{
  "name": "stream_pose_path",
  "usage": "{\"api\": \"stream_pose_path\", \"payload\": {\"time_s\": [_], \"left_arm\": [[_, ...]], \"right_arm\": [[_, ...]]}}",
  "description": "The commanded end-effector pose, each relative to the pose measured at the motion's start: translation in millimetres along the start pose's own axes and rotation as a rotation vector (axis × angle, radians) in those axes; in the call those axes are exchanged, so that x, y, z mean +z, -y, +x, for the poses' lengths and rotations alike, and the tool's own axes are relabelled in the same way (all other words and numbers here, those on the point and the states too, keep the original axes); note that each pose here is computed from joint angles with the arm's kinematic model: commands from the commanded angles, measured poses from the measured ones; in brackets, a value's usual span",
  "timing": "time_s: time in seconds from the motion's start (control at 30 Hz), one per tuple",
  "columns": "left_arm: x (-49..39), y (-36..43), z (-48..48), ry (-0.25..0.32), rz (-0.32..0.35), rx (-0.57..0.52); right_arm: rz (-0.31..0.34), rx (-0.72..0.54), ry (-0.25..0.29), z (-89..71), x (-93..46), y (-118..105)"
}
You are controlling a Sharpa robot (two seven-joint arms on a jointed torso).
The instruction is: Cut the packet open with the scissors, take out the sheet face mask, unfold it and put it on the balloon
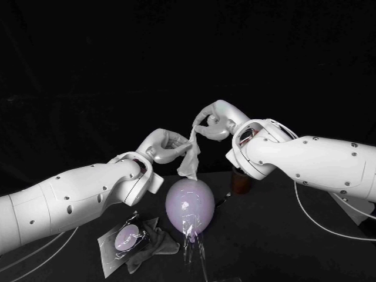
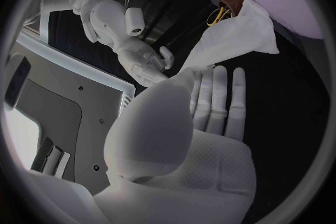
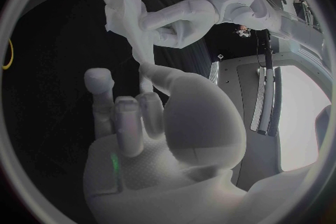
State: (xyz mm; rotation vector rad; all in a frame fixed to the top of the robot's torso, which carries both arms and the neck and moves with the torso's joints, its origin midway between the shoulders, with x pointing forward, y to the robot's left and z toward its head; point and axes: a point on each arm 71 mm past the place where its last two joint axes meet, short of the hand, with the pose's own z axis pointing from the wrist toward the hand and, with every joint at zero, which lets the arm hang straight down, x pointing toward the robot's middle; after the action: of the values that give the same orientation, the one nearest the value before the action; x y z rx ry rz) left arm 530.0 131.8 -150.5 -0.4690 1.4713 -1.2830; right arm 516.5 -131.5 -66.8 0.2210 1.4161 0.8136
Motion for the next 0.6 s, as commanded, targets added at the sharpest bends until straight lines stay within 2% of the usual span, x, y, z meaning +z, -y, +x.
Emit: {"api": "stream_pose_path", "payload": {"time_s": [0.03,0.37,0.6], "left_arm": [[0.0,0.7,-2.6,0.017,0.007,-0.013],[-1.4,-1.6,-9.0,0.041,-0.011,-0.032],[-0.8,-0.6,-12.6,0.031,-0.024,-0.039]], "right_arm": [[-0.001,-0.012,-0.004,-1.9,0.2,2.4],[0.006,-0.022,-0.032,-3.4,-2.7,8.2],[0.009,-0.022,-0.048,-0.9,-3.9,10.3]]}}
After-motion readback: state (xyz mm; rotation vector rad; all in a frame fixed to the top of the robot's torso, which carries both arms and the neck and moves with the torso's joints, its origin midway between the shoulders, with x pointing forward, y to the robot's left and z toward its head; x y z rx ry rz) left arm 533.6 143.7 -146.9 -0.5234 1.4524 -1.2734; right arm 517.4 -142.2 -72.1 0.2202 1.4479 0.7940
